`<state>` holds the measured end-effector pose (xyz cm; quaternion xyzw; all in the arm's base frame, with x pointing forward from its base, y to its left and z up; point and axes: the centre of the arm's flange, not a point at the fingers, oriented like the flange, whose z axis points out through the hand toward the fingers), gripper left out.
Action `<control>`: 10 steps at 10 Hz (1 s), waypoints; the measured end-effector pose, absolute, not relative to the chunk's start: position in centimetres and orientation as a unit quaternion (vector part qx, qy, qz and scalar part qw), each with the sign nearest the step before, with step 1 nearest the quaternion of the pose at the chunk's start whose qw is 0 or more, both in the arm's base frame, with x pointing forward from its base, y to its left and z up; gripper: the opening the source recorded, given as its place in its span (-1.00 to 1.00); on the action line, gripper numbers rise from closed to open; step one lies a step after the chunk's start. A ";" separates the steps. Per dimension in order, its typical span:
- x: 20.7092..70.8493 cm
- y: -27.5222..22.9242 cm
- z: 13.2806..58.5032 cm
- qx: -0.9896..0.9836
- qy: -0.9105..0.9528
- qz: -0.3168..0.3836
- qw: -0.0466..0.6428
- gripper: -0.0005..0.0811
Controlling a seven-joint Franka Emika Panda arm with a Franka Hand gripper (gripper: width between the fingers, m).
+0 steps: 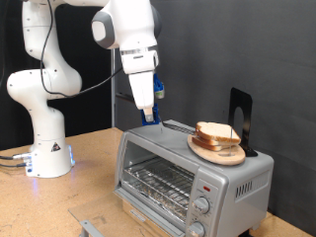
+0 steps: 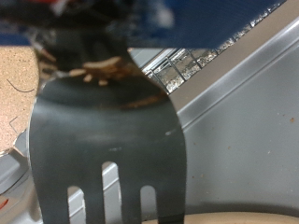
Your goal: Make a piece of toast with the oven
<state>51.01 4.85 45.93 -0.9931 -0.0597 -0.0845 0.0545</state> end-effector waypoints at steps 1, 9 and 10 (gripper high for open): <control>51.0 4.9 46.0 -0.993 -0.060 -0.085 0.054 -0.01; 50.4 5.2 46.5 -0.993 -0.066 -0.088 0.053 -0.01; 50.4 5.2 46.4 -0.993 -0.066 -0.086 0.053 -0.01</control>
